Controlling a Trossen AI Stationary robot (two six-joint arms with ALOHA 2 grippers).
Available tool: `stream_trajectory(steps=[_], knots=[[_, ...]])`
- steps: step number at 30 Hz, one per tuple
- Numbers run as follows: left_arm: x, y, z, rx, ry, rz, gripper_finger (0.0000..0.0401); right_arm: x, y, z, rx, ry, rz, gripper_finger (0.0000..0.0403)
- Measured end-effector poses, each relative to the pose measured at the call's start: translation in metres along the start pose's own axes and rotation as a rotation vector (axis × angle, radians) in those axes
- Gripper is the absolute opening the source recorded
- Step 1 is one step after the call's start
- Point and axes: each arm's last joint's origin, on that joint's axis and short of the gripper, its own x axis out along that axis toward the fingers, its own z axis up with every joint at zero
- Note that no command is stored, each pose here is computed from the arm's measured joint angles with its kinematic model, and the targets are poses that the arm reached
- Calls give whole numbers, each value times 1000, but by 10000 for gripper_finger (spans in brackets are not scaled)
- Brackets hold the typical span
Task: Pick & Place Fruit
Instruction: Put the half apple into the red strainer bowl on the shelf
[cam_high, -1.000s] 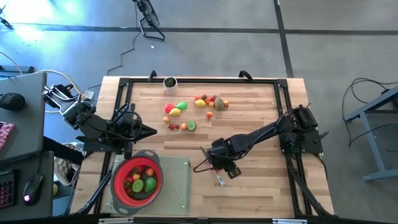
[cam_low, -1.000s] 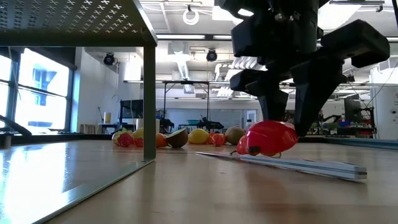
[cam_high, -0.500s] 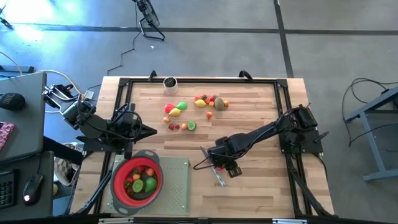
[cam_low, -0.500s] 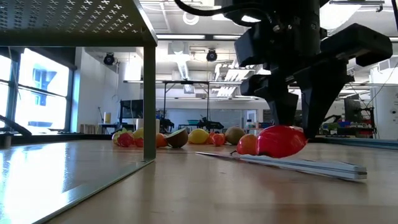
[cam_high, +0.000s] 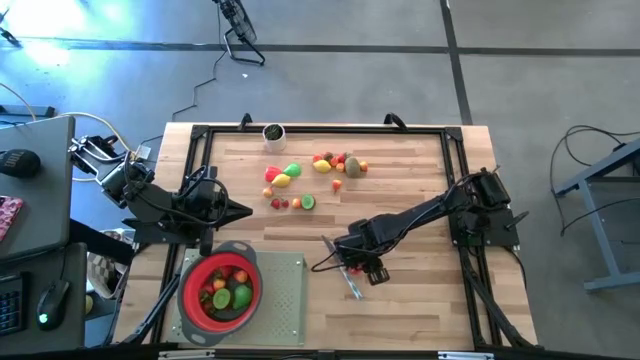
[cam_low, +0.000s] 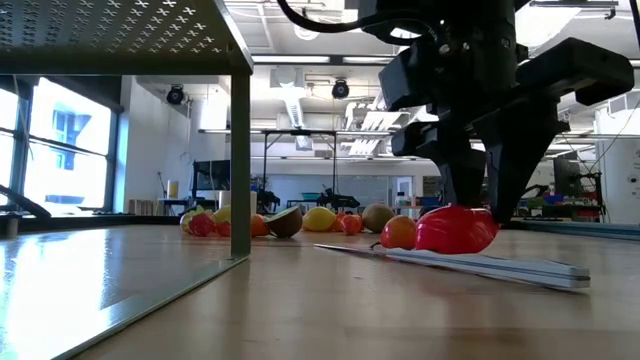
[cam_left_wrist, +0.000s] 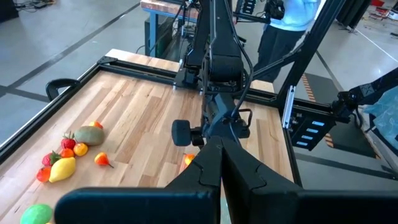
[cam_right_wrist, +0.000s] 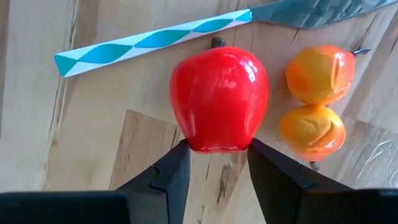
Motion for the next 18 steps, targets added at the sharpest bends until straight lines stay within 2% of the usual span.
stream_trajectory(steps=[4, 13, 18], knots=[[0, 0, 0, 0, 0, 0, 0, 0, 0, 4, -11, -43, -3, 174], [0, 0, 0, 0, 4, -8, 0, -1, 2, 13, -27, -137, 18, 278], [0, 0, 0, 0, 4, -9, 0, 1, 2, 19, -35, -185, 17, 301]])
